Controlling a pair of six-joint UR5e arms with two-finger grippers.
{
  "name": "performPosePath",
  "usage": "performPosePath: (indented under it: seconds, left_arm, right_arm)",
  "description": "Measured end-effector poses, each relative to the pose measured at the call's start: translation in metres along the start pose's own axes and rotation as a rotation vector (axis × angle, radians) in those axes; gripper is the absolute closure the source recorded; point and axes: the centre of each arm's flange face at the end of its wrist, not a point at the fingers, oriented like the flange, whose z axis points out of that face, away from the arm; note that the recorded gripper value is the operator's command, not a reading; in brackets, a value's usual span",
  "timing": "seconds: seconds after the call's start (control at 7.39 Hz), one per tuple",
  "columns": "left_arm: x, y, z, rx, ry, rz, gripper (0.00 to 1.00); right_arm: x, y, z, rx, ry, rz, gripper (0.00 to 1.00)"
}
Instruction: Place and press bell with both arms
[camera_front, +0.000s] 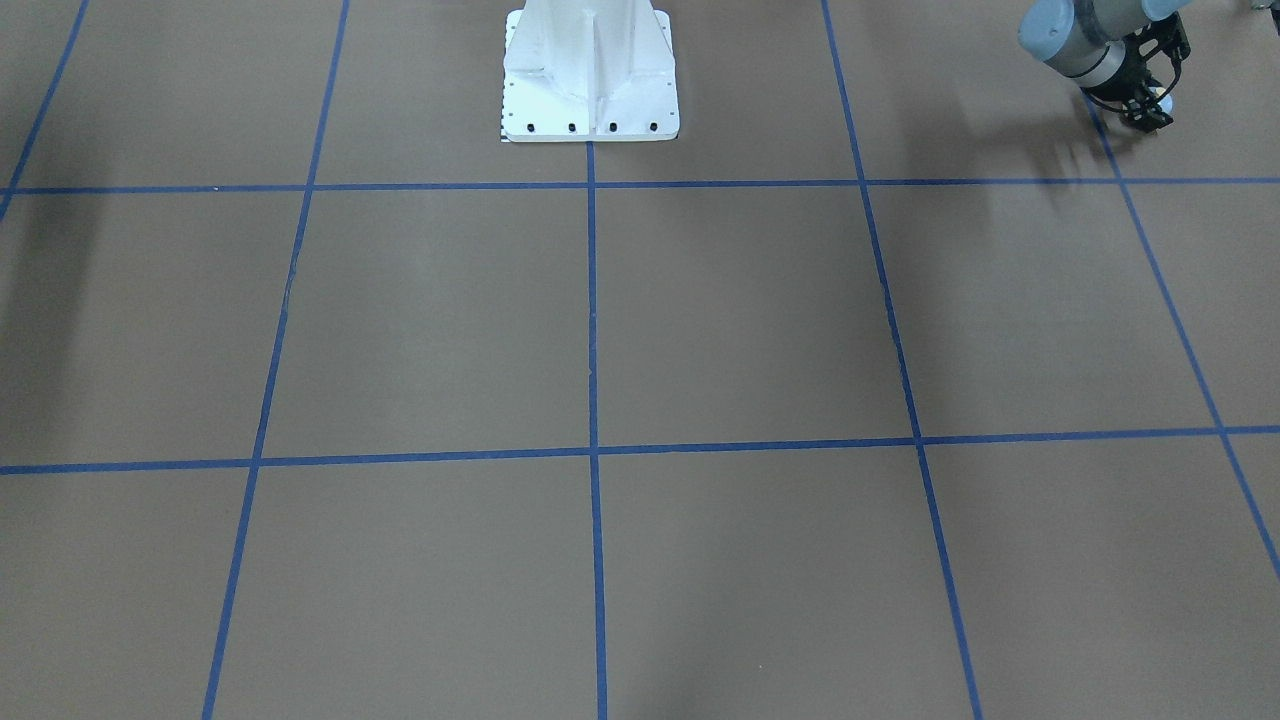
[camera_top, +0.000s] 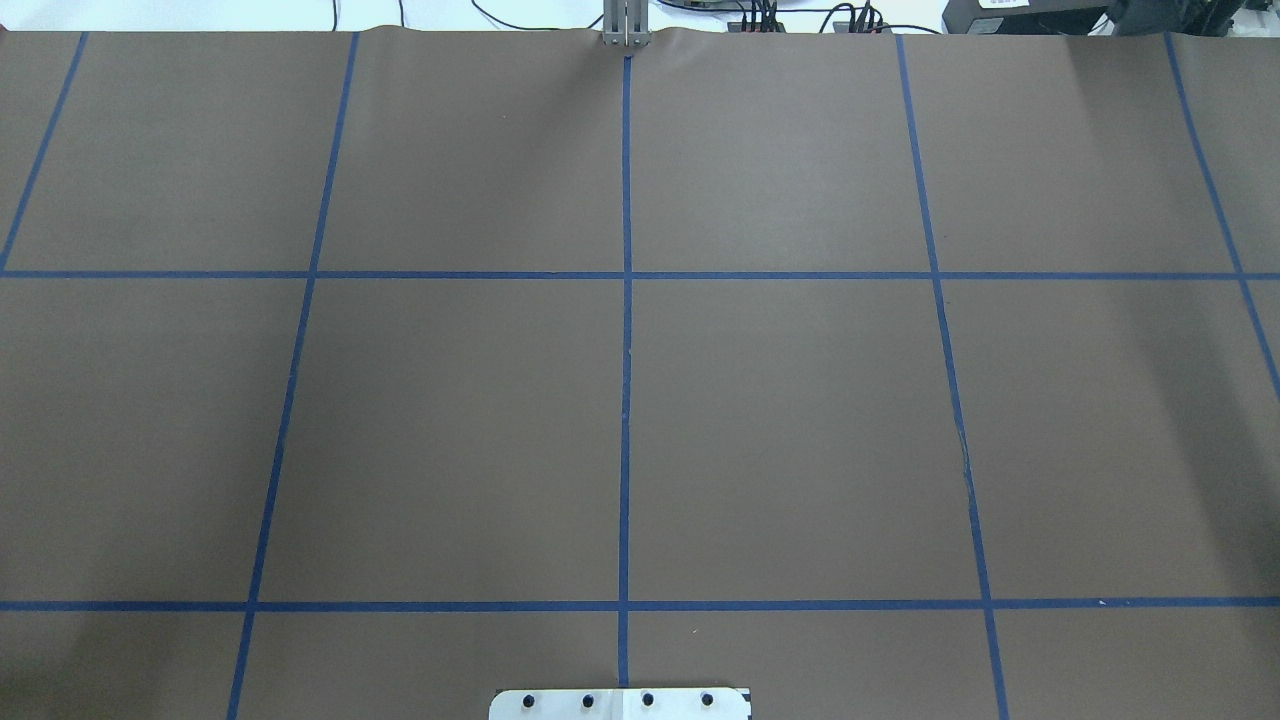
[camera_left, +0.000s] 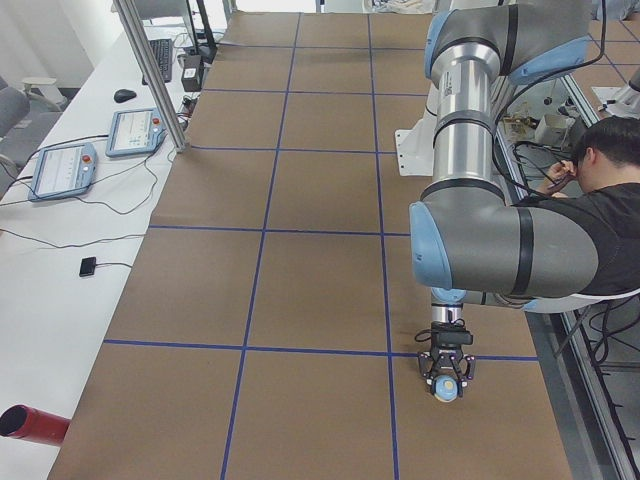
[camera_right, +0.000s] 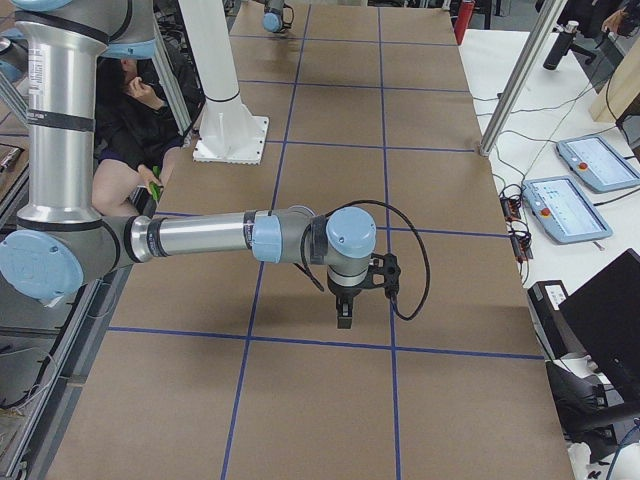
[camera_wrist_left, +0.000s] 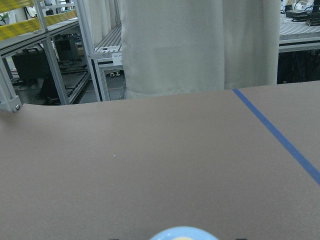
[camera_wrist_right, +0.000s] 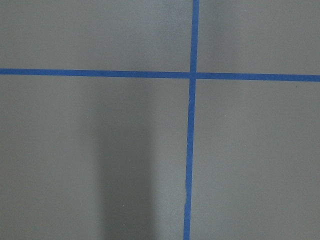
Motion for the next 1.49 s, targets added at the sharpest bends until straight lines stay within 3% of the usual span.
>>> performPosePath:
  seconds: [0.27, 0.81, 1.49]
  left_arm:
    - [0.002, -0.026, -0.011, 0.000, 0.000, 0.041, 1.00]
    - [0.006, -0.086, -0.106, -0.066, -0.022, 0.226, 1.00]
    - [0.038, -0.078, -0.193, -0.241, -0.056, 0.394, 1.00]
  right_arm:
    - [-0.001, 0.000, 0.000, 0.001, -0.003, 0.000, 0.00]
    - [0.000, -0.002, 0.001, -0.003, -0.007, 0.004, 0.00]
    - [-0.001, -0.004, 0.000, -0.001, -0.013, 0.003, 0.00]
